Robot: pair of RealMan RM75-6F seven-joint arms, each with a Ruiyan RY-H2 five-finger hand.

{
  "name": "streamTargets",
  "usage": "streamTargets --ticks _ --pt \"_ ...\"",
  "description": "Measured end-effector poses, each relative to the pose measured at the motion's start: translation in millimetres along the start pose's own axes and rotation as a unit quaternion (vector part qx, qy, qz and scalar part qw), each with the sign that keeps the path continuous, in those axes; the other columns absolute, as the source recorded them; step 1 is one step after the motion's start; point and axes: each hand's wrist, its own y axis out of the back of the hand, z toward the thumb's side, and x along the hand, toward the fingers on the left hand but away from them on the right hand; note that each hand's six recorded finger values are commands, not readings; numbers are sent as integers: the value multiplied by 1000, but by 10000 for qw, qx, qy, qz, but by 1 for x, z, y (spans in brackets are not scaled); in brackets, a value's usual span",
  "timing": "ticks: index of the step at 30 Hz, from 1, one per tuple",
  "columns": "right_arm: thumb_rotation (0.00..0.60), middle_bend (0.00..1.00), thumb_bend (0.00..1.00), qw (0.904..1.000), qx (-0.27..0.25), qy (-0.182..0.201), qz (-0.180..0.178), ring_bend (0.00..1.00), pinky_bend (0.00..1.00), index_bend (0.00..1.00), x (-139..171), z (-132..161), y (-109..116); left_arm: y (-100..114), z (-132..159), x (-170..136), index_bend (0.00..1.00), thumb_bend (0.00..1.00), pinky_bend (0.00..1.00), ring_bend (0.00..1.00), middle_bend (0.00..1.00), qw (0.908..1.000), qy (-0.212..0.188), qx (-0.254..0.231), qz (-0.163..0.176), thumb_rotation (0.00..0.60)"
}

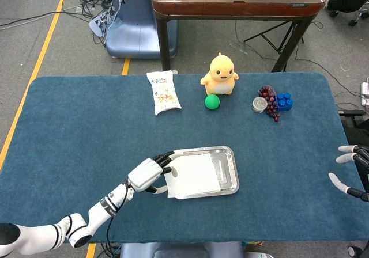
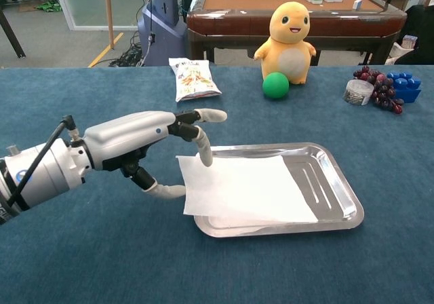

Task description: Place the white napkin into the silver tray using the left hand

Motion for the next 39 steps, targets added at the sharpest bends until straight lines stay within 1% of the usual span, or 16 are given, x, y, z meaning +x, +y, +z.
streamTargets --ticks 8,26,32,39 --pt "600 355 212 10000 -15 10 -23 273 376 489 1 0 2 -2 3 9 394 256 185 0 28 10000 6 8 -18 600" --pt "600 354 212 10000 -65 1 -61 273 376 489 2 -2 5 -8 9 27 380 256 185 0 29 9995 34 295 -75 600" --pt "600 355 211 10000 -73 -11 -56 273 376 488 1 -3 5 -9 13 33 377 256 185 0 28 9992 -27 402 -74 600" --pt "600 354 212 9999 -79 -22 -78 273 376 489 1 -4 6 -12 19 41 370 256 185 0 28 9982 -109 578 -151 600"
